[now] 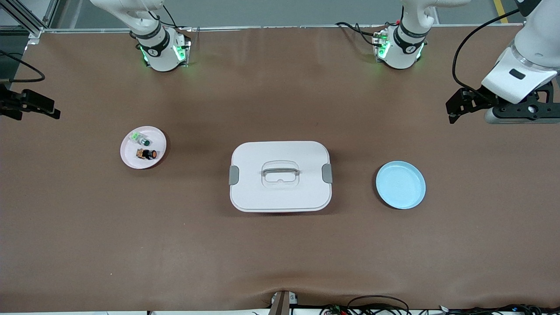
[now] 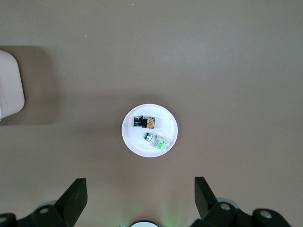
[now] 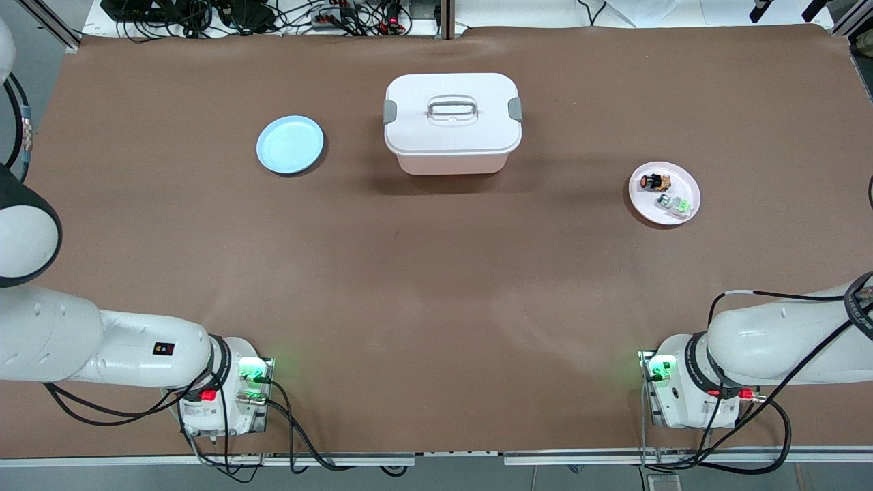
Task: Transfer orange switch to right arm and place
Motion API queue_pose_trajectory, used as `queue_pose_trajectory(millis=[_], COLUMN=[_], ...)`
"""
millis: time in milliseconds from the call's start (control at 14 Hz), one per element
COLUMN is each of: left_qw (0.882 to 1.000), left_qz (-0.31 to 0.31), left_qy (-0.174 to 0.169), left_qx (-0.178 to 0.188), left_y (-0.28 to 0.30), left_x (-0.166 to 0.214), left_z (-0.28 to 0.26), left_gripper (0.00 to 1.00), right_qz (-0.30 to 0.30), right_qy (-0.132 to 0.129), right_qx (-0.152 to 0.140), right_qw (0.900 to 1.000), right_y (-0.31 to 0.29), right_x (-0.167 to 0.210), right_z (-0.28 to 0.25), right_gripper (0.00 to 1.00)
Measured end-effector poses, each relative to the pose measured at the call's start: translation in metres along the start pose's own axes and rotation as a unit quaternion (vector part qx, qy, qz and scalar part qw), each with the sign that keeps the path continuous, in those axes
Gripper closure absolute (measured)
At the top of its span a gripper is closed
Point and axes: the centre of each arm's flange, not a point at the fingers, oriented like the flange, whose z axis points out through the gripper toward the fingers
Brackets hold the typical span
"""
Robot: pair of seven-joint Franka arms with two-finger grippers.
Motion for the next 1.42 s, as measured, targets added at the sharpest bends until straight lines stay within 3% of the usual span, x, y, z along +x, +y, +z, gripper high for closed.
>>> queue_pose_trajectory(millis=[427,854,1424], left_qw=[1.0,0.999,0.999], left_qz=[0.002,-0.002,0.006], left_qy=[0.002,-0.023,-0.01], left_qx=[0.0,-0.033,-0.034], left_y=[-0.006,-0.031,-0.024], left_x=[-0.003,-0.012,-0.018], left_z=[-0.006,-0.009,-0.033], left_gripper=[0.0,0.0,0.0], right_qz=[0.005,0.014,0.016], right_qy=[0.012,0.004,0.013], right_qx=[0.007,0.015,0.013], right_qw=[1.0,1.0,1.0], right_y=[0.005,0.014,0.015], right_x=[-0.003,-0.007,-0.009], right_z=[-0.015,-0.016,-0.024], right_gripper=[0.0,0.0,0.0])
